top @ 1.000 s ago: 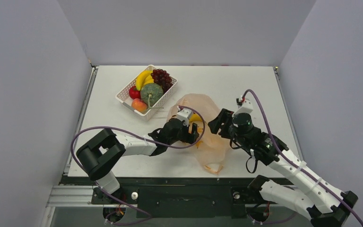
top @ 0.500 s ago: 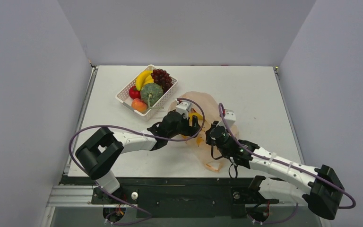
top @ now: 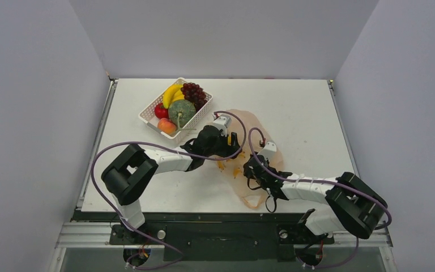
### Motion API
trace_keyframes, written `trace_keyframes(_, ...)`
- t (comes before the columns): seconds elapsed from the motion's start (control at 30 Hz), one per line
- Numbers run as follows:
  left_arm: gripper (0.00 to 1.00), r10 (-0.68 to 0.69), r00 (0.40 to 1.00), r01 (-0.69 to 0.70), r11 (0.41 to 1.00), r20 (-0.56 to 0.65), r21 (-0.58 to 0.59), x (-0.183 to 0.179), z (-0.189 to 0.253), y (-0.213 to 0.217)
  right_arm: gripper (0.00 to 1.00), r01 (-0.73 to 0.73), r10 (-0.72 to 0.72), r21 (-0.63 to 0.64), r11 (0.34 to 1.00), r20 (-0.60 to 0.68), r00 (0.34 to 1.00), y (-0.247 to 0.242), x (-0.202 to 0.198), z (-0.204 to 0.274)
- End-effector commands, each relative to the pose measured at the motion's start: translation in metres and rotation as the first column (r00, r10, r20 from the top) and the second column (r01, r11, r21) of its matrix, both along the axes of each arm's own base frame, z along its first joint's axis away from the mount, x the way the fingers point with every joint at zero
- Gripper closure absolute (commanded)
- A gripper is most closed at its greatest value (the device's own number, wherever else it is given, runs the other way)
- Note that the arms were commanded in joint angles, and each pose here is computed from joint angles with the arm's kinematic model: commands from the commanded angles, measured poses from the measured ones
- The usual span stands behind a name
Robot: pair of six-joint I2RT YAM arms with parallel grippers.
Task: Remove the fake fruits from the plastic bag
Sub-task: Take out the fake fruit from the plastic bag.
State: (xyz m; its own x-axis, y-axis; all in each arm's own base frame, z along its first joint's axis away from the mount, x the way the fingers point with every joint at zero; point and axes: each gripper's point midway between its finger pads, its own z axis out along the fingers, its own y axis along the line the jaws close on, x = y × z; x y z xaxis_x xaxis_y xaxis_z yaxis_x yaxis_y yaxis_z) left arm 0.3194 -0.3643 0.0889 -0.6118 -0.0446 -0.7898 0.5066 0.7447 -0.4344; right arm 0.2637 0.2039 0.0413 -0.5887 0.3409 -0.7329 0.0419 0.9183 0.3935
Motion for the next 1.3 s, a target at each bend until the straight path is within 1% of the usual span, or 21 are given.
trace_keyframes(0.0,0.31,-0.045,0.999,0.046,0.998,-0.009,0.033,0.014,-0.004,-0.006,1.0,-0.134,0.151,0.164,0.977,-0.096,0.984,0.036,-0.017,-0.014)
trace_keyframes(0.03,0.31,-0.054,0.999,0.054,0.997,-0.003,0.045,0.018,-0.004,-0.008,1.0,-0.138,0.162,0.161,0.977,-0.143,0.976,0.033,-0.026,-0.028)
trace_keyframes(0.07,0.31,-0.074,0.997,0.075,0.993,-0.009,0.09,0.016,-0.011,-0.006,1.0,-0.161,0.198,0.211,0.964,-0.17,0.965,0.041,-0.034,-0.03)
trace_keyframes(0.1,0.31,-0.088,0.996,0.088,0.991,-0.001,0.103,0.019,-0.009,-0.01,1.0,-0.168,0.215,0.225,0.96,-0.208,0.954,0.039,-0.045,-0.041)
trace_keyframes(0.13,0.31,-0.105,0.994,0.104,0.985,0.0,0.139,0.018,-0.013,-0.008,1.0,-0.177,0.242,0.275,0.945,-0.224,0.944,0.045,-0.052,-0.041)
trace_keyframes(0.17,0.31,-0.12,0.993,0.118,0.982,0.003,0.148,0.02,-0.013,-0.011,1.0,-0.174,0.247,0.279,0.944,-0.253,0.935,0.042,-0.061,-0.05)
trace_keyframes(0.2,0.31,-0.143,0.99,0.14,0.972,0.001,0.189,0.018,-0.018,-0.008,1.0,-0.179,0.263,0.303,0.936,-0.265,0.928,0.044,-0.066,-0.05)
trace_keyframes(0.27,0.31,-0.167,0.986,0.157,0.957,0.019,0.244,0.025,-0.015,-0.009,1.0,-0.172,0.264,0.306,0.936,-0.289,0.92,0.038,-0.075,-0.055)
trace_keyframes(0.37,0.31,-0.189,0.981,0.169,0.93,0.033,0.326,0.031,-0.015,-0.004,1.0,-0.169,0.26,0.307,0.937,-0.286,0.922,0.031,-0.081,-0.051)
trace_keyframes(0.4,0.3,-0.209,0.978,0.187,0.911,0.022,0.367,0.03,-0.019,0.0,1.0,-0.165,0.249,0.279,0.946,-0.3,0.921,0.025,-0.084,-0.055)
trace_keyframes(0.47,0.3,-0.241,0.97,0.21,0.883,0.023,0.42,0.031,-0.021,0.004,1.0,-0.161,0.239,0.264,0.951,-0.293,0.926,0.02,-0.084,-0.051)
trace_keyframes(0.57,0.28,-0.298,0.954,0.252,0.842,0.021,0.478,0.032,-0.028,0.006,1.0,-0.159,0.229,0.258,0.953,-0.272,0.935,0.016,-0.081,-0.043)
trace_keyframes(0.63,0.27,-0.309,0.951,0.261,0.817,0.007,0.514,0.035,-0.032,0.008,1.0,-0.157,0.22,0.24,0.958,-0.264,0.939,0.012,-0.081,-0.041)
trace_keyframes(0.73,0.25,-0.353,0.936,0.3,0.805,0.006,0.512,0.034,-0.035,0.001,1.0,-0.152,0.212,0.23,0.961,-0.263,0.941,0.008,-0.081,-0.041)
trace_keyframes(0.83,0.25,-0.363,0.932,0.306,0.794,0.006,0.526,0.037,-0.039,-0.001,1.0,-0.158,0.216,0.227,0.961,-0.259,0.941,0.008,-0.081,-0.039)
trace_keyframes(0.9,0.25,-0.389,0.921,0.331,0.793,0.007,0.512,0.036,-0.04,-0.008,1.0,-0.16,0.218,0.227,0.961,-0.259,0.941,0.008,-0.081,-0.039)
trace_keyframes(0.97,0.26,-0.407,0.913,0.348,0.79,0.007,0.504,0.034,-0.041,-0.014,1.0,-0.16,0.217,0.224,0.961,-0.26,0.941,0.008,-0.081,-0.039)
trace_keyframes(1.07,0.3,-0.427,0.904,0.365,0.777,0.002,0.513,0.029,-0.045,-0.025,1.0,-0.161,0.217,0.222,0.962,-0.258,0.941,0.008,-0.08,-0.038)
trace_keyframes(1.2,0.34,-0.419,0.908,0.347,0.768,0.013,0.538,0.029,-0.048,-0.032,1.0,-0.165,0.219,0.219,0.962,-0.252,0.943,0.008,-0.079,-0.037)
trace_keyframes(1.27,0.33,-0.409,0.912,0.323,0.767,0.035,0.554,0.029,-0.044,-0.035,1.0,-0.164,0.218,0.22,0.962,-0.253,0.942,0.009,-0.079,-0.037)
